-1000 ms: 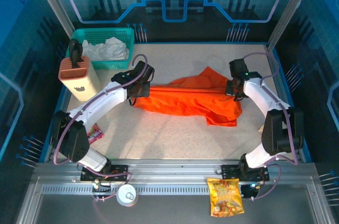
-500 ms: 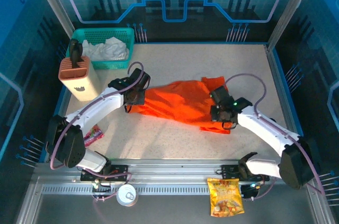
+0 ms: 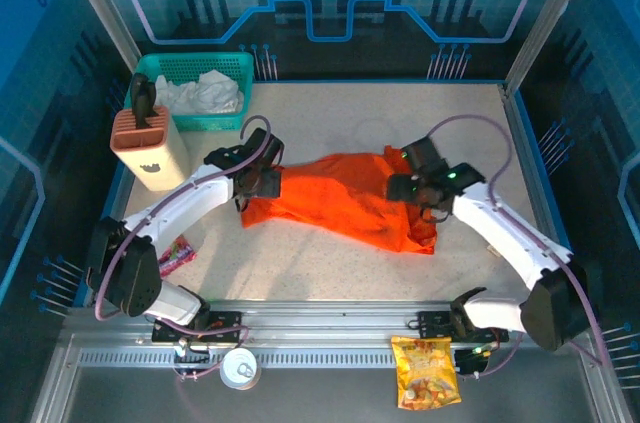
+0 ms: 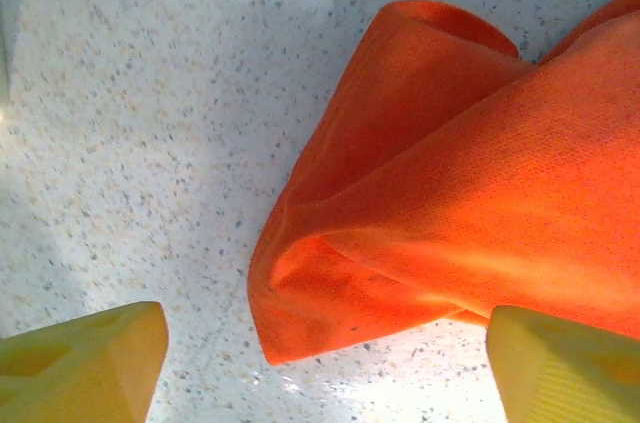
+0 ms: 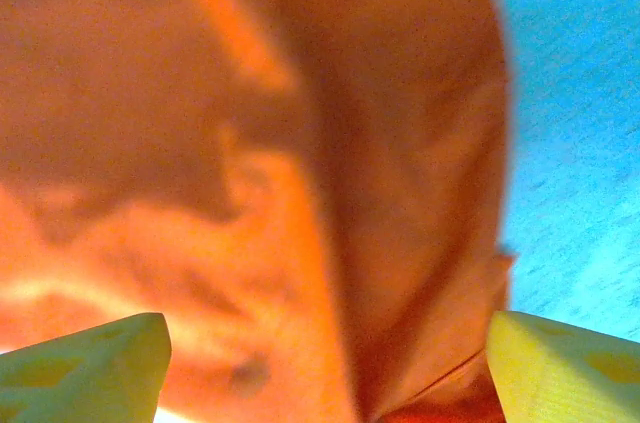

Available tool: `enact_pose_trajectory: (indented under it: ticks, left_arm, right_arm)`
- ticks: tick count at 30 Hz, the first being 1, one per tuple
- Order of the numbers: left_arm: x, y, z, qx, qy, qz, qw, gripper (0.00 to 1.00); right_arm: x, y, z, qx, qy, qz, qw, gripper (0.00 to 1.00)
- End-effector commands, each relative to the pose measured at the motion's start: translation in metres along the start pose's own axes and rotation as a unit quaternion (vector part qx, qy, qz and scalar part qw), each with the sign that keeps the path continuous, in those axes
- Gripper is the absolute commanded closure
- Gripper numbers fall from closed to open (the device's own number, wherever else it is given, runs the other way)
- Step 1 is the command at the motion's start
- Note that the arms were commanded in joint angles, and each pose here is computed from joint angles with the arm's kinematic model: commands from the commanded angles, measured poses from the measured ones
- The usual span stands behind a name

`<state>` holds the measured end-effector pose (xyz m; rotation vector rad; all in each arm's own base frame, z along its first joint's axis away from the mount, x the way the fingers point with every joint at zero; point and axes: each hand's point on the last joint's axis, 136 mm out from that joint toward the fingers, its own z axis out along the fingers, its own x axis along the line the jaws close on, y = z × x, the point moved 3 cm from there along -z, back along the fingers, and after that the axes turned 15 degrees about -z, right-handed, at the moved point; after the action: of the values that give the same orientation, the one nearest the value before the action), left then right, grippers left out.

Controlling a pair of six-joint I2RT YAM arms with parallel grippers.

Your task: Fold and stack the t-shirts

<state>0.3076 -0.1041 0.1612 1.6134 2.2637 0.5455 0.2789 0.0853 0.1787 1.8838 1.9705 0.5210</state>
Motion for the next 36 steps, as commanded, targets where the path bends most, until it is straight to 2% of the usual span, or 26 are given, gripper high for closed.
enact_pose_trajectory:
  ticks: [1,5,10,16,22,23,24,25,27,29,31,36]
  left_arm:
    - [-0.006,0.018,-0.01,-0.022,-0.008,0.0,1.0,0.12]
    - [-0.025,0.026,0.008,-0.013,-0.016,0.011,1.0,0.08]
    - [-0.047,0.036,0.043,-0.006,-0.016,0.026,1.0,0.07]
    - [-0.059,0.036,0.098,0.026,-0.013,0.009,1.0,0.08]
    - [-0.078,0.039,0.11,0.027,-0.06,0.004,0.998,0.11]
    - [-0.082,0.039,0.109,0.028,-0.07,0.004,0.997,0.14]
    - [-0.084,0.039,0.109,0.031,-0.078,0.004,0.997,0.24]
    - [-0.086,0.039,0.108,0.032,-0.083,0.003,0.996,0.38]
    - [-0.089,0.037,0.107,0.037,-0.096,0.001,0.995,0.72]
    - [-0.087,0.037,0.102,0.034,-0.1,-0.003,0.994,0.98]
    - [-0.084,0.039,0.091,0.024,-0.106,-0.008,0.994,1.0]
    - [-0.083,0.056,0.027,-0.028,-0.178,-0.01,0.984,1.0]
  right_arm:
    - [-0.029,0.011,0.01,0.001,-0.003,0.02,1.0,0.16]
    - [-0.05,0.028,0.042,0.012,0.022,0.071,0.997,0.17]
    - [-0.055,0.036,0.086,0.055,0.02,0.084,0.995,0.21]
    - [-0.056,0.015,0.128,0.101,0.011,0.111,0.989,0.24]
    - [-0.05,0.002,0.147,0.111,0.029,0.142,0.983,0.34]
    - [-0.049,0.003,0.148,0.109,0.032,0.146,0.983,0.37]
    - [-0.049,0.004,0.147,0.107,0.032,0.149,0.983,0.4]
    - [-0.048,0.006,0.146,0.104,0.033,0.15,0.983,0.45]
    - [-0.05,0.011,0.141,0.09,0.03,0.152,0.984,0.68]
    - [-0.052,0.019,0.134,0.075,0.024,0.149,0.986,0.86]
    - [-0.055,0.03,0.12,0.057,0.017,0.137,0.989,1.0]
    - [-0.066,0.073,0.053,-0.039,-0.009,0.075,0.996,1.0]
